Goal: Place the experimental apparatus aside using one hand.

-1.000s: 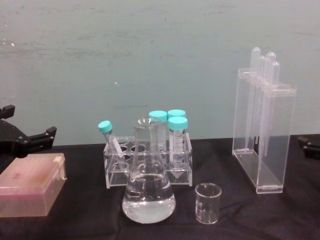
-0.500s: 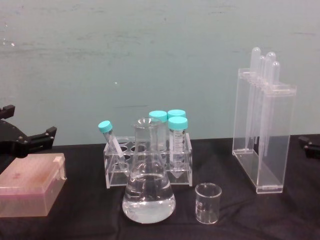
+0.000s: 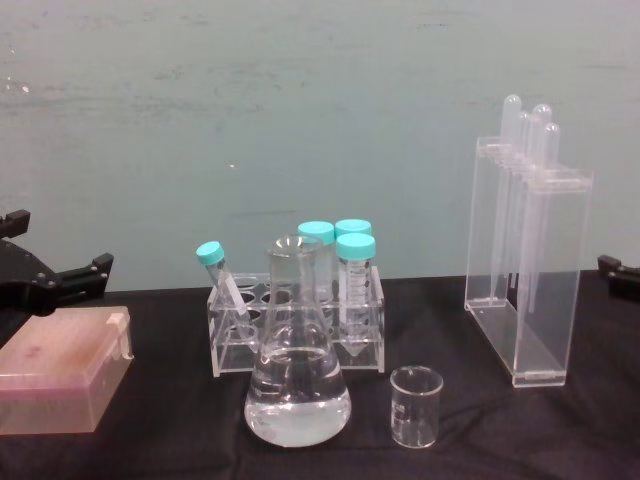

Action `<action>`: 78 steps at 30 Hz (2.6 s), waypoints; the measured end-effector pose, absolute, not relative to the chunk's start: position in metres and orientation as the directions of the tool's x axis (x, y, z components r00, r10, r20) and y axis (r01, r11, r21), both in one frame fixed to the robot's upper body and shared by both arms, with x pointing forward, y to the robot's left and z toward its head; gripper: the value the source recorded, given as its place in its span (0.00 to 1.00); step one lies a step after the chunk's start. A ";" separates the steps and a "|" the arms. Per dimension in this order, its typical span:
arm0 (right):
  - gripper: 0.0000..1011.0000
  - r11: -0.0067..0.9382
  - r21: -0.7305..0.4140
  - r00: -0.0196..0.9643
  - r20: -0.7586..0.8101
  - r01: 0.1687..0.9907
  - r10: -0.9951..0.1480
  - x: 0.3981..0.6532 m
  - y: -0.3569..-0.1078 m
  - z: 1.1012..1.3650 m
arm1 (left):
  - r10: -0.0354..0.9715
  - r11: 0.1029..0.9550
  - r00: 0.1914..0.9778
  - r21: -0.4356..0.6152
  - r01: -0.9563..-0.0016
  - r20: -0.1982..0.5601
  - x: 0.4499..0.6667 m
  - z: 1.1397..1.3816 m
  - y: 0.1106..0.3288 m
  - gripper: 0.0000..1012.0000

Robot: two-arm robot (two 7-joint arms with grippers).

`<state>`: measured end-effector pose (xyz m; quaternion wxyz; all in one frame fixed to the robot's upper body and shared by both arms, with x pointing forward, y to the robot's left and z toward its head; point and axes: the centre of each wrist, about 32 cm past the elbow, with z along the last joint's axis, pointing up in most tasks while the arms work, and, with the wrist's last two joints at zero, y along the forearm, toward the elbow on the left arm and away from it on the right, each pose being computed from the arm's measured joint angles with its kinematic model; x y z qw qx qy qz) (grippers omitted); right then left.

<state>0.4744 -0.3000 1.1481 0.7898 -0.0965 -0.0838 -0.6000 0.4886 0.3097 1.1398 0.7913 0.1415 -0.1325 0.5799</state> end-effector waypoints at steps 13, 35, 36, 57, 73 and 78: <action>0.99 0.287 -0.028 0.287 0.179 0.958 -0.941 0.463 -0.281 1.154 | 0.880 0.287 0.292 0.070 -0.955 0.374 0.489 1.140 0.310 0.99; 0.99 0.266 0.020 0.260 0.158 0.964 -0.953 0.460 -0.235 1.155 | 0.880 0.287 0.292 0.070 -0.955 0.374 0.489 1.140 0.310 0.99; 0.99 0.263 0.022 0.256 0.158 0.965 -0.954 0.461 -0.233 1.155 | 0.880 0.287 0.292 0.070 -0.955 0.374 0.489 1.140 0.310 0.99; 0.99 0.184 0.099 0.167 0.159 0.978 -0.973 0.470 -0.212 1.160 | 0.880 0.287 0.292 0.070 -0.955 0.374 0.489 1.140 0.310 0.99; 0.99 0.138 0.128 0.122 0.125 0.982 -0.985 0.480 -0.208 1.160 | 0.880 0.287 0.292 0.070 -0.955 0.374 0.489 1.140 0.310 0.99; 0.99 0.136 0.126 0.121 0.121 0.983 -0.985 0.485 -0.207 1.160 | 0.880 0.287 0.292 0.070 -0.955 0.374 0.489 1.140 0.310 0.99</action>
